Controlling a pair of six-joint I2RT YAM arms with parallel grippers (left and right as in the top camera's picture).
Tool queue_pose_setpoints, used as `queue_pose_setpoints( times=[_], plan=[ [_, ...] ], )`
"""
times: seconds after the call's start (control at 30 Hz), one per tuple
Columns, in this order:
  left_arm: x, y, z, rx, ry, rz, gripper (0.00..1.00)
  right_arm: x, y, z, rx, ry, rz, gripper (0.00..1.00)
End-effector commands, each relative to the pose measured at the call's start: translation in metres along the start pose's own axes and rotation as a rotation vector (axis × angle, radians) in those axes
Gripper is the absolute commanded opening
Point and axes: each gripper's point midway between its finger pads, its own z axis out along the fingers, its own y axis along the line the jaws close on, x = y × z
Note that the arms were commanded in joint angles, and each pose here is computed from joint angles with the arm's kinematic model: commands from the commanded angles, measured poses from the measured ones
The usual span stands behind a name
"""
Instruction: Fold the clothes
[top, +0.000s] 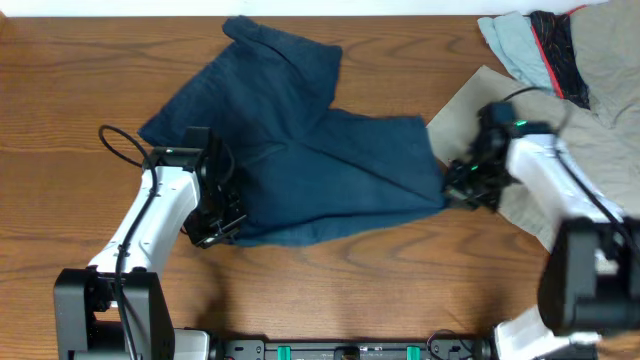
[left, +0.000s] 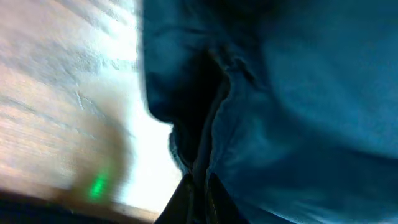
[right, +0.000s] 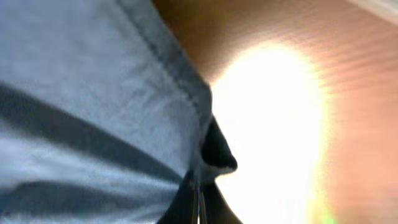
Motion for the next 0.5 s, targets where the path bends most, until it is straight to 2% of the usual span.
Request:
queue_pose_setpoints(
  times=[0.0, 0.1, 0.37, 0.47],
  plan=[
    [0.010, 0.002, -0.006, 0.001, 0.034, 0.012, 0.06, -0.010, -0.027, -0.058, 0.099, -0.163, 0.011, 0.01],
    [0.018, 0.007, -0.006, -0.019, 0.066, 0.005, 0.06, 0.010, -0.040, -0.077, 0.124, -0.167, 0.011, 0.01],
    [0.051, 0.027, -0.013, -0.093, 0.199, 0.019, 0.06, 0.086, -0.071, -0.102, 0.229, -0.014, 0.033, 0.01],
    [0.060, 0.032, -0.018, -0.105, 0.221, 0.033, 0.06, 0.103, -0.076, -0.111, 0.232, -0.003, -0.005, 0.01]
  ],
)
